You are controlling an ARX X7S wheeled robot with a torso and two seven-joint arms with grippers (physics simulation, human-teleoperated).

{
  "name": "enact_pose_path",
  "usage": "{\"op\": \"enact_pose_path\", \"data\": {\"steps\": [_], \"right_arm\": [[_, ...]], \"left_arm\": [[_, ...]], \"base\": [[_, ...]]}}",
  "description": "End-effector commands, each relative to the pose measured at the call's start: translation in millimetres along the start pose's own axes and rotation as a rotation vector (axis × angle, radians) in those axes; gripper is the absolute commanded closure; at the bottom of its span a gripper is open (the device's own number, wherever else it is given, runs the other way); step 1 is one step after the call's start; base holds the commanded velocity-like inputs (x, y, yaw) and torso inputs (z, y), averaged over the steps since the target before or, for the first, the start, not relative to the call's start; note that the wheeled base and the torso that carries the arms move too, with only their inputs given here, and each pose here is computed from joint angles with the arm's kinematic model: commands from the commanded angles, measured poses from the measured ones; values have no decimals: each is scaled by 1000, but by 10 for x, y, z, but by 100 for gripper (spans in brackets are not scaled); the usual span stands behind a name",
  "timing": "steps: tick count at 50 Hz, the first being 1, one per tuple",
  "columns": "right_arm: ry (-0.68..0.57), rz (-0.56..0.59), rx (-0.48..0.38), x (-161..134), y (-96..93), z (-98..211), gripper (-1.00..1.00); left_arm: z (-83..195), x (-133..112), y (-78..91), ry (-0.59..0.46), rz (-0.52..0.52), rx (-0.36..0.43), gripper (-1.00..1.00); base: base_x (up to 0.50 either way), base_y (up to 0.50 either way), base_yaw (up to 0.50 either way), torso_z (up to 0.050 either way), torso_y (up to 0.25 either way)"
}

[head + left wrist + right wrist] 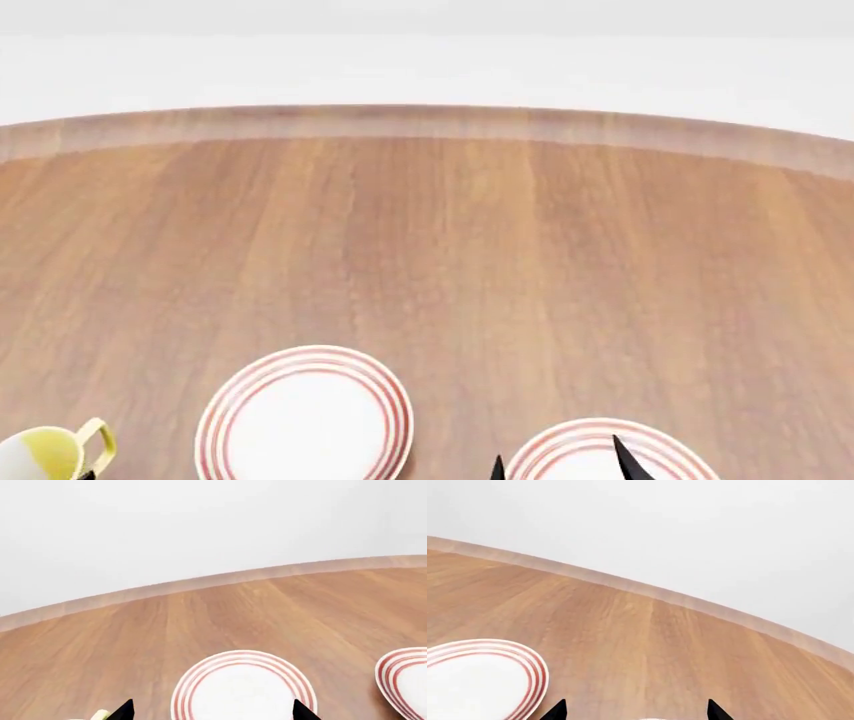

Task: Put the white mug on the left plate.

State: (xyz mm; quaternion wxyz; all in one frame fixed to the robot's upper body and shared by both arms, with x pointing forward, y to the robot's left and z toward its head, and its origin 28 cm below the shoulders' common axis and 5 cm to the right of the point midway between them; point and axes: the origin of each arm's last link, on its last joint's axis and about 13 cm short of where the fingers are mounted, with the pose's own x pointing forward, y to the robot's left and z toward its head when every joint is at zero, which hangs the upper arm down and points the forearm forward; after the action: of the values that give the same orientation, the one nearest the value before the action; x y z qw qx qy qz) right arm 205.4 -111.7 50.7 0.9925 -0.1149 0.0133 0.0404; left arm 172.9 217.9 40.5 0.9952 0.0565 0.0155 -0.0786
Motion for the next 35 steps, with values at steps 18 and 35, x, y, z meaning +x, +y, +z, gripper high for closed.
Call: {"op": "enact_pose_path", "data": {"steps": [18,35], "right_arm": [[8,10,6,-1,29,-37,-100],[14,11,6,9,40,-65,-100]], "left_arm": [[-185,-833,166,-33,-241,130,-100],[-324,-1183,216,28,-360,169,-100]], "base": [[0,0,0,0,0],[0,0,0,0,0]]}}
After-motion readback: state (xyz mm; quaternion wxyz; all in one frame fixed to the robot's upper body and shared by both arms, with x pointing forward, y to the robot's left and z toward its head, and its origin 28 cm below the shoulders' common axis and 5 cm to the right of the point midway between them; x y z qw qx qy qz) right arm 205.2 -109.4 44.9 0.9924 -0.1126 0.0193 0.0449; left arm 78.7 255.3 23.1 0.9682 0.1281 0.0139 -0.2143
